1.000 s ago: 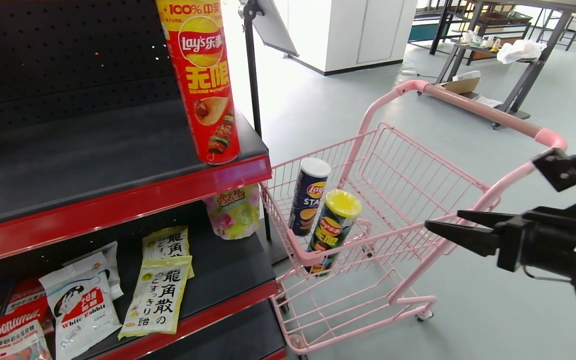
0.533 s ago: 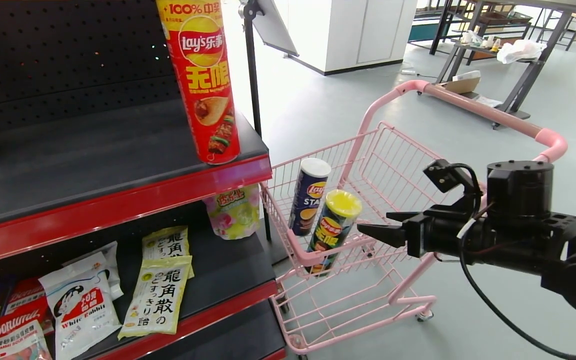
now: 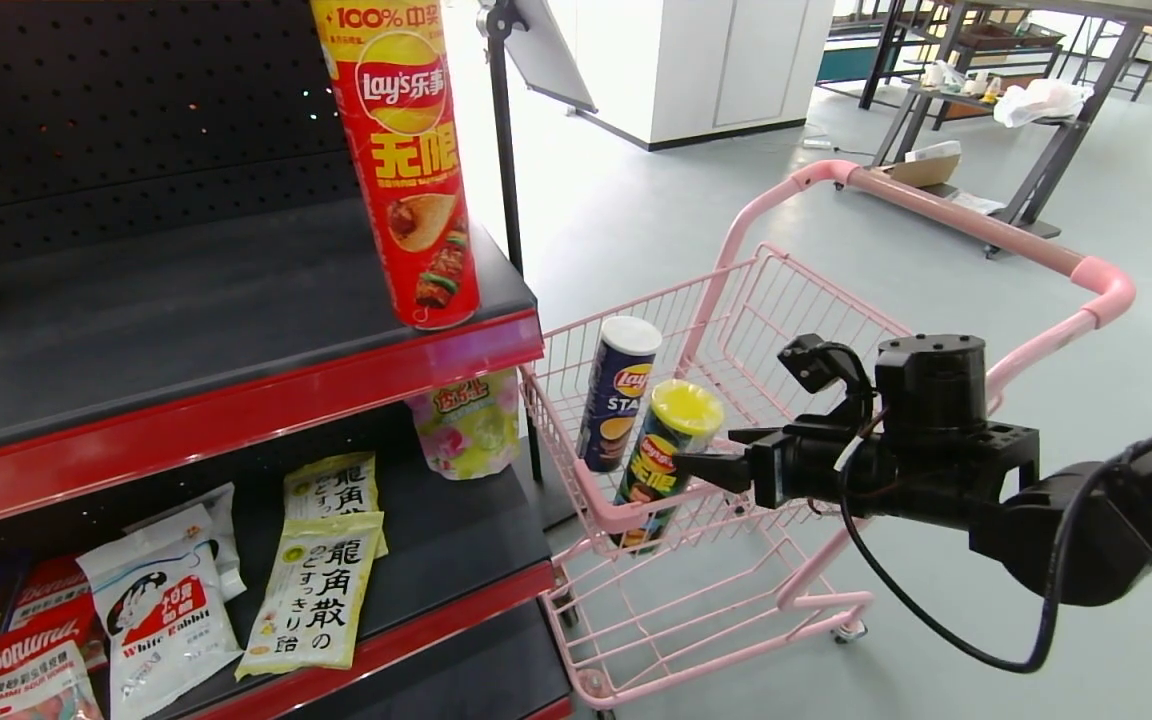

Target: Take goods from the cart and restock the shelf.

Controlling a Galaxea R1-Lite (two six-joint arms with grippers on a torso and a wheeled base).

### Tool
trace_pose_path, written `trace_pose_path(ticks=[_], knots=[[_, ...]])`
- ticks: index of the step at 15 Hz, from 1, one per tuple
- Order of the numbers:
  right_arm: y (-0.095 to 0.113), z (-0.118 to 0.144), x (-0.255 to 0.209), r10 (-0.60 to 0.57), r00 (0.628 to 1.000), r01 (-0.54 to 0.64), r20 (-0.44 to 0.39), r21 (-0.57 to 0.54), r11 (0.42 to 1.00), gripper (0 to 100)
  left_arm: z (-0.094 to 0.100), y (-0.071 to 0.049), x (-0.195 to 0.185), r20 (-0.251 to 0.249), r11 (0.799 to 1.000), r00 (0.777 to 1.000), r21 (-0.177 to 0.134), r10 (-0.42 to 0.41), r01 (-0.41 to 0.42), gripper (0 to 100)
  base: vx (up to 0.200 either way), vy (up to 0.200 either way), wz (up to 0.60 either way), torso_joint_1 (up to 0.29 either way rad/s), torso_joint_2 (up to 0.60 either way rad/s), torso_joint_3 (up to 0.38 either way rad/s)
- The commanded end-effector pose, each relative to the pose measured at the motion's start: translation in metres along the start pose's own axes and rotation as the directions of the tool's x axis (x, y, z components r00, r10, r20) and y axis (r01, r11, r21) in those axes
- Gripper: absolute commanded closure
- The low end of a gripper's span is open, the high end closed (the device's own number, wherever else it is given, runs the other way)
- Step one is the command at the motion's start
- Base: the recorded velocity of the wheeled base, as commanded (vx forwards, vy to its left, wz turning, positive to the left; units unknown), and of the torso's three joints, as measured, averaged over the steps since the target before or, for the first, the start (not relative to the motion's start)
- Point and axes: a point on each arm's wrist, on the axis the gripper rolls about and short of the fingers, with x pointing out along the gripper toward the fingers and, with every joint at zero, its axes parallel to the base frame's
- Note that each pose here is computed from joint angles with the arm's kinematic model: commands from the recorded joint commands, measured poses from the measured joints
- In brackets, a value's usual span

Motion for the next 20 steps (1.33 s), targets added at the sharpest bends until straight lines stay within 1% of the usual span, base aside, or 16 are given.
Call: trace_pose_path(ticks=[1, 3, 6, 12, 13, 14, 15, 20], knots=[[-0.008, -0.003, 0.020, -0.001, 1.000, 0.001, -0.007, -0.003, 1.000, 0, 0.000, 0.000, 0.000, -0.001, 1.000, 1.000, 0.000, 0.000, 0.000, 0, 0.000, 0.000, 0.00, 0.000, 0.00, 0.000], [-0.016, -0.008, 0.035, -0.002, 1.000, 0.002, 0.015, -0.011, 1.000, 0, 0.000, 0.000, 0.000, -0.001, 1.000, 1.000, 0.000, 0.000, 0.000, 0, 0.000, 0.000, 0.00, 0.000, 0.00, 0.000], [-0.020, -0.013, 0.048, 0.004, 0.999, -0.003, 0.040, -0.022, 1.000, 0, 0.000, 0.000, 0.000, -0.001, 1.000, 1.000, 0.000, 0.000, 0.000, 0, 0.000, 0.000, 0.00, 0.000, 0.00, 0.000], [-0.029, -0.015, 0.071, 0.015, 0.998, -0.014, 0.057, -0.024, 1.000, 0, 0.000, 0.000, 0.000, -0.001, 1.000, 1.000, 0.000, 0.000, 0.000, 0, 0.000, 0.000, 0.00, 0.000, 0.00, 0.000], [-0.030, -0.014, 0.074, 0.017, 0.997, -0.015, 0.073, -0.029, 0.999, 0, 0.000, 0.000, 0.000, -0.001, 1.000, 1.000, 0.000, 0.000, 0.000, 0, 0.000, 0.000, 0.00, 0.000, 0.00, 0.000], [-0.030, -0.014, 0.075, 0.018, 0.997, -0.016, 0.077, -0.029, 0.999, 100, 0.000, 0.000, 0.000, -0.001, 1.000, 1.000, 0.000, 0.000, 0.000, 0, 0.000, 0.000, 0.00, 0.000, 0.00, 0.000], [-0.031, -0.011, 0.079, 0.022, 0.994, -0.018, 0.109, -0.041, 0.999, 100, 0.000, 0.000, 0.000, -0.001, 1.000, 1.000, 0.001, 0.000, 0.000, 0, 0.000, 0.000, 0.00, 0.000, 0.00, 0.000], [-0.021, -0.010, 0.078, 0.044, 0.993, -0.040, 0.109, -0.041, 0.998, 100, 0.000, 0.000, 0.000, -0.001, 1.000, 1.000, 0.001, 0.000, 0.000, 0, 0.000, 0.000, 0.00, 0.000, 0.00, 0.000]])
